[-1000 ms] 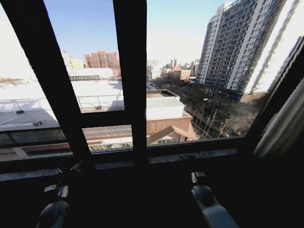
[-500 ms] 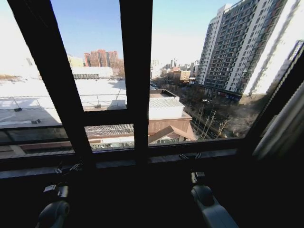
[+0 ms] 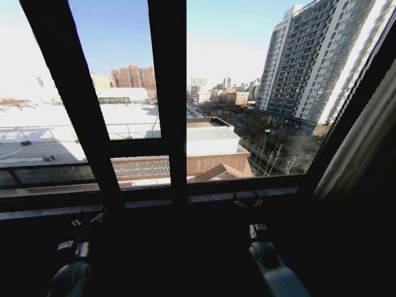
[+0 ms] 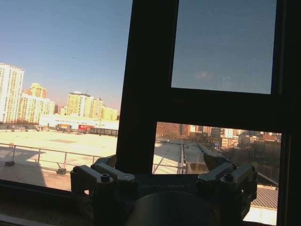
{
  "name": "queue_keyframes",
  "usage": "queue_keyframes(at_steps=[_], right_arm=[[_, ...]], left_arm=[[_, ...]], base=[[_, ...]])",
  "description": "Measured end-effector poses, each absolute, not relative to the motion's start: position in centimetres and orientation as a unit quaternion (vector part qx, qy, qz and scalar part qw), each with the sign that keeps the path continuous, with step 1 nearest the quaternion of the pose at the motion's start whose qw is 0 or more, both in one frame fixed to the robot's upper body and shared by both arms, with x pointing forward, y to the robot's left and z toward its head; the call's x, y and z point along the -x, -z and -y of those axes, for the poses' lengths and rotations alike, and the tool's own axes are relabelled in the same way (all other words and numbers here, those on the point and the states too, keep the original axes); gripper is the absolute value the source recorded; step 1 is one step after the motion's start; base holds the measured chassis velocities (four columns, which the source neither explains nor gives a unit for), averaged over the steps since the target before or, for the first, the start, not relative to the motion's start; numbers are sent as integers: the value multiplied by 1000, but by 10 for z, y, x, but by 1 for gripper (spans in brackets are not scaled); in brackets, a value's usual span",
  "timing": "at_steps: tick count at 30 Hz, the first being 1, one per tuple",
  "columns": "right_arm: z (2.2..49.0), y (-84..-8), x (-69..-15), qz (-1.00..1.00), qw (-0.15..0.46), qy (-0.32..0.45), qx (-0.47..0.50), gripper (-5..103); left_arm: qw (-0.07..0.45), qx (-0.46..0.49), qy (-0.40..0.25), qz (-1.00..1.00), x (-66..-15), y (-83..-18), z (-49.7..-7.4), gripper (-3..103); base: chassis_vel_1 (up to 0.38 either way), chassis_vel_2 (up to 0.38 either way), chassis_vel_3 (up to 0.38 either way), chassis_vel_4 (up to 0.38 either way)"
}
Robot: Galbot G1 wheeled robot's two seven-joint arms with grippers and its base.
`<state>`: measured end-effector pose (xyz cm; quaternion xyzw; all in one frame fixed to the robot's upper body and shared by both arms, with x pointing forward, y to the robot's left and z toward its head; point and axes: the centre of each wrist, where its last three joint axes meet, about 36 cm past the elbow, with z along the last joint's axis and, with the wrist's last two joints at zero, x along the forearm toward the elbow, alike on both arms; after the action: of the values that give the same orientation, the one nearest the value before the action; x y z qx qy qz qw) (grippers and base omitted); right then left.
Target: Open the curtains by pulling them apart, changing their state from closed to fully open.
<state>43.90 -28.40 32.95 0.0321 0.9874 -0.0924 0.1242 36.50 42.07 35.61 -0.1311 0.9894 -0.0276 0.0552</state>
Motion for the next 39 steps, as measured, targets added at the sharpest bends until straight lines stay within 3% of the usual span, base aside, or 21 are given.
queue_keyframes(at_steps=[15,31,39], right_arm=[[284,-329,-439,-987,124,92,-32,100],[284,-330,-439,-987,124,92,-32,100],[284,-329,-439,-987,124,92,-32,100]], left_arm=[[55,131,28,-989,-365,-356,-421,100],[55,131,28,-989,-365,-356,-421,100],[55,131,28,-989,-365,-356,-421,100]], base=[[319,-302,-304,300],[23,-24,-27,31],[201,-189,-218,198]])
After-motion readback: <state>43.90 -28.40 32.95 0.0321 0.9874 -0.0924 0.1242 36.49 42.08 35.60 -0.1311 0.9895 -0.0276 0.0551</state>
